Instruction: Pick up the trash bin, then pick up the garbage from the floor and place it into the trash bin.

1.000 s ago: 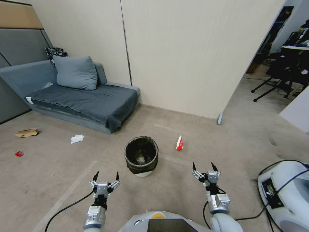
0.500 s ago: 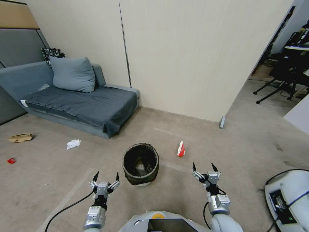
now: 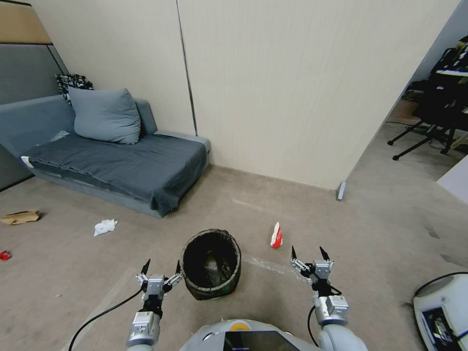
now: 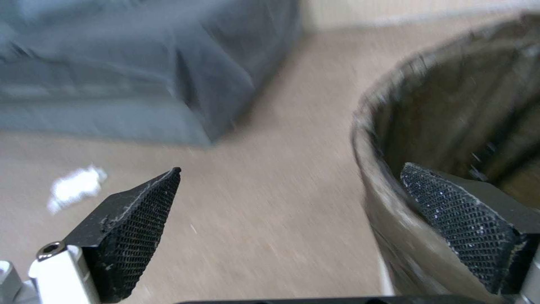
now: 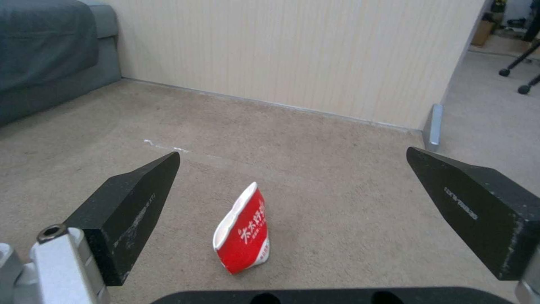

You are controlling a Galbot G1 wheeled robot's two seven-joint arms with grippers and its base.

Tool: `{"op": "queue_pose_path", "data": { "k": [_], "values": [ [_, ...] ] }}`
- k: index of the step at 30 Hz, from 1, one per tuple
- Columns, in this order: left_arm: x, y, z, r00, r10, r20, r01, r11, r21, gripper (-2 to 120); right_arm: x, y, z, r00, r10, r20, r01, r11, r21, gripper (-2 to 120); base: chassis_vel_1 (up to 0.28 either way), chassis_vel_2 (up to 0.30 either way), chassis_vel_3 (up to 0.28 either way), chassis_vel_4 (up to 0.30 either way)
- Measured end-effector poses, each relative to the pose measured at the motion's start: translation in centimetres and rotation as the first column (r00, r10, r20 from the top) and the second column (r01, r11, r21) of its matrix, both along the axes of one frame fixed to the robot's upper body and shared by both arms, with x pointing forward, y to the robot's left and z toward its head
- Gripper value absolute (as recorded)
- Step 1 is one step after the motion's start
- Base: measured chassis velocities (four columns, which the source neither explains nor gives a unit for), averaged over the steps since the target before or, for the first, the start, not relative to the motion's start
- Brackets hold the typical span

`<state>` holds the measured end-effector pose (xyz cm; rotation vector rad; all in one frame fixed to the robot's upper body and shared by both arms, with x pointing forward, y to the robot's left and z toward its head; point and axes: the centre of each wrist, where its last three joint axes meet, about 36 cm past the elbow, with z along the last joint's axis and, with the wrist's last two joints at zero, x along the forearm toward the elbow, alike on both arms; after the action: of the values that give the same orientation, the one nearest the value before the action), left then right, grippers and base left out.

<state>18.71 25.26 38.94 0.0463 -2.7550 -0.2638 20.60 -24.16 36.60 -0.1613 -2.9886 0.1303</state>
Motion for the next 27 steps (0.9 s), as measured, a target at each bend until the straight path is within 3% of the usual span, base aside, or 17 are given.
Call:
{"op": "queue_pose_path", "data": {
  "k": [9,16,19,20,27],
  "values": [
    [2.6,0.4,1.8,0.998,-0.042,-0.048,0.041,0.999,-0.035,100,0.2,0.0,-1.2,0.998,-0.048,-0.044,0.049,0.998,0.028,100,0.000,0.000,0.000,0.000],
    [6.7,0.3,3.5,0.989,-0.066,-0.130,0.061,0.997,-0.041,100,0.6,0.1,-2.3,0.995,-0.045,-0.094,0.046,0.999,0.014,100,0.000,0.000,0.000,0.000],
    [7.3,0.5,3.7,0.987,-0.075,-0.142,0.069,0.997,-0.044,100,0.6,0.2,-2.6,0.994,-0.043,-0.101,0.045,0.999,0.011,100,0.000,0.000,0.000,0.000],
    [8.9,1.0,4.0,0.984,-0.086,-0.159,0.080,0.996,-0.043,100,0.7,0.3,-3.2,0.993,-0.038,-0.115,0.038,0.999,0.001,100,0.000,0.000,0.000,0.000],
    [12.1,1.5,4.7,0.979,-0.049,-0.200,0.032,0.996,-0.086,100,1.0,0.6,-4.4,0.990,-0.028,-0.135,0.026,1.000,-0.017,100,0.000,0.000,0.000,0.000]
  ]
}}
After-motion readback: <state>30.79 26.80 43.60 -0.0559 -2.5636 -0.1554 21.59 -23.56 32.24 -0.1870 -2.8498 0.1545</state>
